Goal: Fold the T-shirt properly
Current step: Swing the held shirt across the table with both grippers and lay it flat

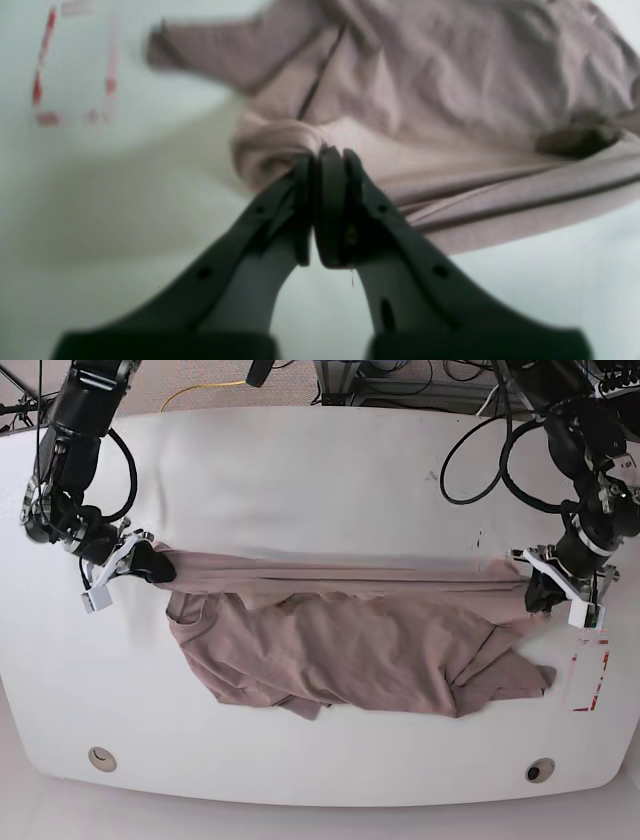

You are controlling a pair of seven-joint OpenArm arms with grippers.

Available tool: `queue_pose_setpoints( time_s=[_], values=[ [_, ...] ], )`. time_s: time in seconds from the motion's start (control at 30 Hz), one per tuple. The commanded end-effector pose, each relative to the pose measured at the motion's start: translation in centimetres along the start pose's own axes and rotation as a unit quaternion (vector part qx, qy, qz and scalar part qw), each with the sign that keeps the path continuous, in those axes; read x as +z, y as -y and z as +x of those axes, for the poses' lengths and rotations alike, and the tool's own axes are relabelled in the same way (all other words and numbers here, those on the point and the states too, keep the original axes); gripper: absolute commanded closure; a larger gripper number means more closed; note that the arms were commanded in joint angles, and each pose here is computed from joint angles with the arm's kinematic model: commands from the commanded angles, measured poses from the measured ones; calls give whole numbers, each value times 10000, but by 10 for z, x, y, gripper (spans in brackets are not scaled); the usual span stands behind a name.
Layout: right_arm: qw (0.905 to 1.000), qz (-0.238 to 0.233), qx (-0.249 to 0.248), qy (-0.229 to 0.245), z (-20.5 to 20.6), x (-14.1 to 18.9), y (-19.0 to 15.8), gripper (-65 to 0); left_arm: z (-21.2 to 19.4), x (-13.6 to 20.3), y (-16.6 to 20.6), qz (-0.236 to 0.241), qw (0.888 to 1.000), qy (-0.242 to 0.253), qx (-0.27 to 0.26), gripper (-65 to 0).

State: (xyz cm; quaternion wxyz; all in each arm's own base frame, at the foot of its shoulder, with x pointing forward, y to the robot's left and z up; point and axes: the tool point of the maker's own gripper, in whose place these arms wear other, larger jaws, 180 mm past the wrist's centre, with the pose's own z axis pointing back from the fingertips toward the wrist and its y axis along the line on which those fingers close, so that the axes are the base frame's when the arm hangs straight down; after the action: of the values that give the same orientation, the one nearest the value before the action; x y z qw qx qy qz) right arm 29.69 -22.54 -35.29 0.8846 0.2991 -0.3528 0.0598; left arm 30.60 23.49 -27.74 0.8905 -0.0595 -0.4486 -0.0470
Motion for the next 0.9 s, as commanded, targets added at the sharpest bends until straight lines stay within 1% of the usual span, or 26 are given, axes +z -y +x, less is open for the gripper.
queue_pose_setpoints(
  time_s=[0.0, 0.13, 0.3, 0.4, 0.5, 0.57, 0.77, 0.87],
  values=[
    [9993, -186, 236, 226, 20, 10, 2, 0, 7, 10, -15, 241, 9995, 125, -144, 0],
    [9995, -232, 139, 145, 0, 15, 0, 0, -33, 20, -16, 212, 9991, -357, -73, 0],
    [9994, -337, -66, -57, -28, 23, 5, 0, -80, 41, -29, 425, 9949, -911, 110, 0],
    [9992, -353, -136, -147, -37, 24, 6, 0, -98, 51, -36, 533, 9921, -1127, 167, 0],
    [9983, -378, -252, -355, -58, 28, 5, 0, -119, 61, -35, 537, 9883, -1414, 191, 0],
    [9979, -386, -293, -419, -64, 29, 5, 0, -127, 65, -35, 530, 9863, -1556, 141, 0],
    [9974, -400, -354, -488, -72, 30, 6, 0, -139, 73, -36, 561, 9832, -1729, 172, 0],
    [9965, -439, -429, -562, -80, 33, 7, 0, -149, 83, -43, 690, 9800, -1855, 225, 0]
  ],
)
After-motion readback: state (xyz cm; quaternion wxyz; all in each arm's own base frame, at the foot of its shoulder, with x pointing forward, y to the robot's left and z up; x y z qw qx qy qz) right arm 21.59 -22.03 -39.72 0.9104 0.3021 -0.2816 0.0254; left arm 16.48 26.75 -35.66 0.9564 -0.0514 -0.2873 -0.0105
